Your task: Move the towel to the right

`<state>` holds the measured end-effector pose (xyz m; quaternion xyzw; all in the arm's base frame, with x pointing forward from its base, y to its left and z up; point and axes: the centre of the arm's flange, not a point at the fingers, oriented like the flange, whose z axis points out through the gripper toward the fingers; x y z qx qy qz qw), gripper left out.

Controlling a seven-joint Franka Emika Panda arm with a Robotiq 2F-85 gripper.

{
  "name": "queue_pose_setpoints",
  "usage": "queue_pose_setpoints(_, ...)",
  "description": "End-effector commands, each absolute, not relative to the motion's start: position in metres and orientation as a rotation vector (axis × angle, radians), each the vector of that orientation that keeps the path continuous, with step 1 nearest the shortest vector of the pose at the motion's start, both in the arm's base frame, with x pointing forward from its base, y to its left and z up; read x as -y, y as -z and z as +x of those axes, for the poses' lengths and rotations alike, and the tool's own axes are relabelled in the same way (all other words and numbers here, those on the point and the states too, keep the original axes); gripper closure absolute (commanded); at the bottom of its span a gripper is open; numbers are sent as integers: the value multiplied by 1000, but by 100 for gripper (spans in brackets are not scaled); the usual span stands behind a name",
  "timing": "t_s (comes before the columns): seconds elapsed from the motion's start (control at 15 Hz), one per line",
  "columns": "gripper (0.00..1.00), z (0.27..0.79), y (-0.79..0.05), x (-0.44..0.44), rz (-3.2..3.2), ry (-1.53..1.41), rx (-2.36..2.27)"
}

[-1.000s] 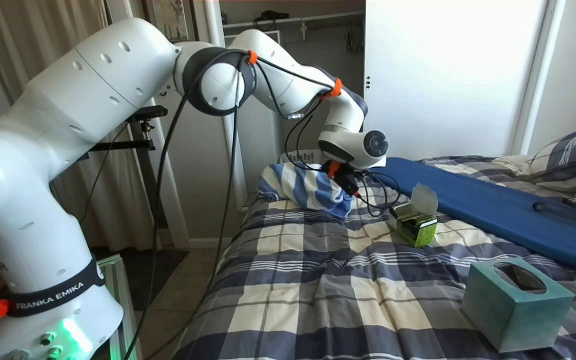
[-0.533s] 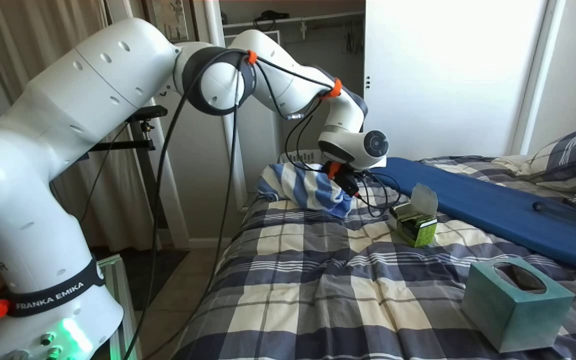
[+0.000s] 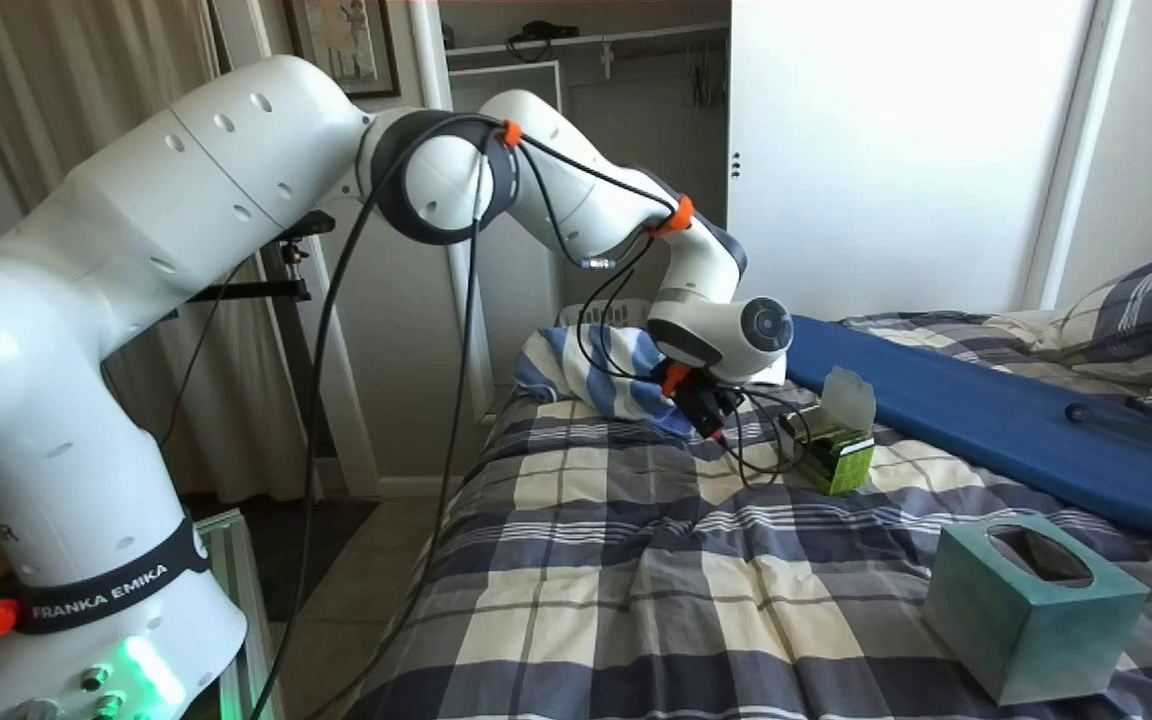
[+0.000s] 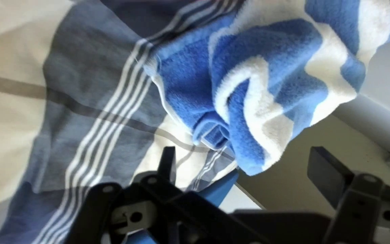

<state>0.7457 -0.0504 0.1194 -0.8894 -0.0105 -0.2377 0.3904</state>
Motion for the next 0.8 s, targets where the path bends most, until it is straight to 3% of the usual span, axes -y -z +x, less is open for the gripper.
queue_pose_setpoints(0.0, 0, 747, -87, 50, -2271, 447, 4)
queue_pose_setpoints(0.27, 0, 740, -53, 44, -2280, 337, -25)
queue_pose_setpoints(0.73, 0, 757, -26, 37, -2239, 405, -75)
